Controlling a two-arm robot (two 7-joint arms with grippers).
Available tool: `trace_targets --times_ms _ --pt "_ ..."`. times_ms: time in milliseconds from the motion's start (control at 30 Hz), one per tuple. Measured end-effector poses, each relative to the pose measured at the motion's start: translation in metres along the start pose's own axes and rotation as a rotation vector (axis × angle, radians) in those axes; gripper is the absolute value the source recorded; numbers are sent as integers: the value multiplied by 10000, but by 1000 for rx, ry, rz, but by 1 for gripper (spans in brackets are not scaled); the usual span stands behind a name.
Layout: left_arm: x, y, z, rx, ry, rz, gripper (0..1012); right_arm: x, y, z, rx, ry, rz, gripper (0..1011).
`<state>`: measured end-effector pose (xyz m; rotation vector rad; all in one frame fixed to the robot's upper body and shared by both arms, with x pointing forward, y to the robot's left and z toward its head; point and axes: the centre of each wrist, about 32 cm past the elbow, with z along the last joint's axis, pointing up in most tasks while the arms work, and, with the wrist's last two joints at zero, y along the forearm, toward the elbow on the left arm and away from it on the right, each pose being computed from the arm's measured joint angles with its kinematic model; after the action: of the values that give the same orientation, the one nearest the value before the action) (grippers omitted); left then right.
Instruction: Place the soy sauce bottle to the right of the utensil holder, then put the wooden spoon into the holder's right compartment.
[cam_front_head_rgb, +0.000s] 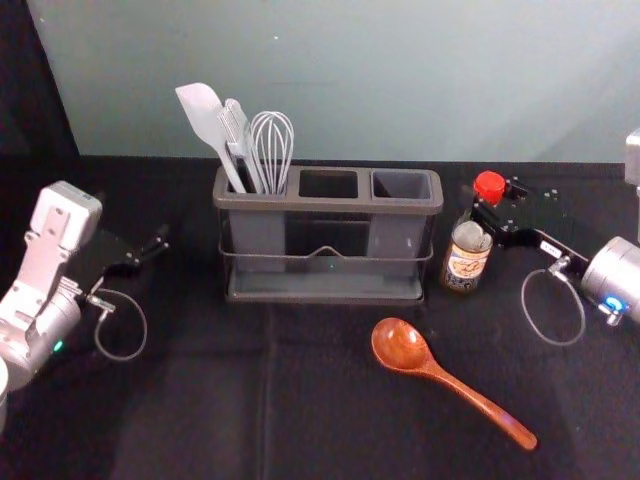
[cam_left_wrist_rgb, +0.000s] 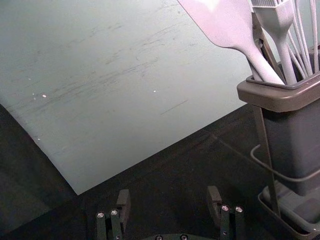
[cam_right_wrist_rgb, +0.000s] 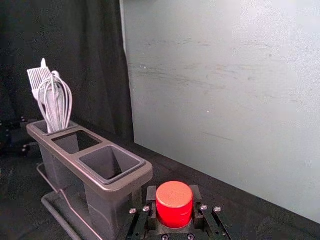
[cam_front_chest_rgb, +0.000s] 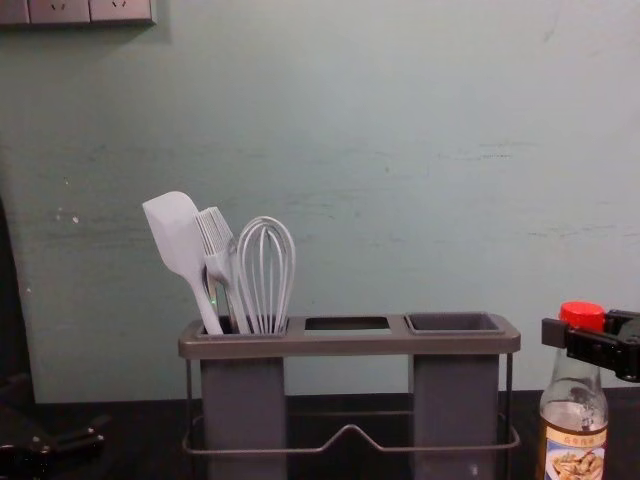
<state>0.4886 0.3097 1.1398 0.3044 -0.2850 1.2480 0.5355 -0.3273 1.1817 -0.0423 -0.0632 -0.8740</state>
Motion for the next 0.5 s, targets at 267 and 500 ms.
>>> trace_targets --times_ms 267,500 --pt "0 0 0 0 0 0 1005 0 -1 5 1 -1 0 406" --pt "0 0 0 0 0 0 1005 0 -2 7 2 -2 0 595"
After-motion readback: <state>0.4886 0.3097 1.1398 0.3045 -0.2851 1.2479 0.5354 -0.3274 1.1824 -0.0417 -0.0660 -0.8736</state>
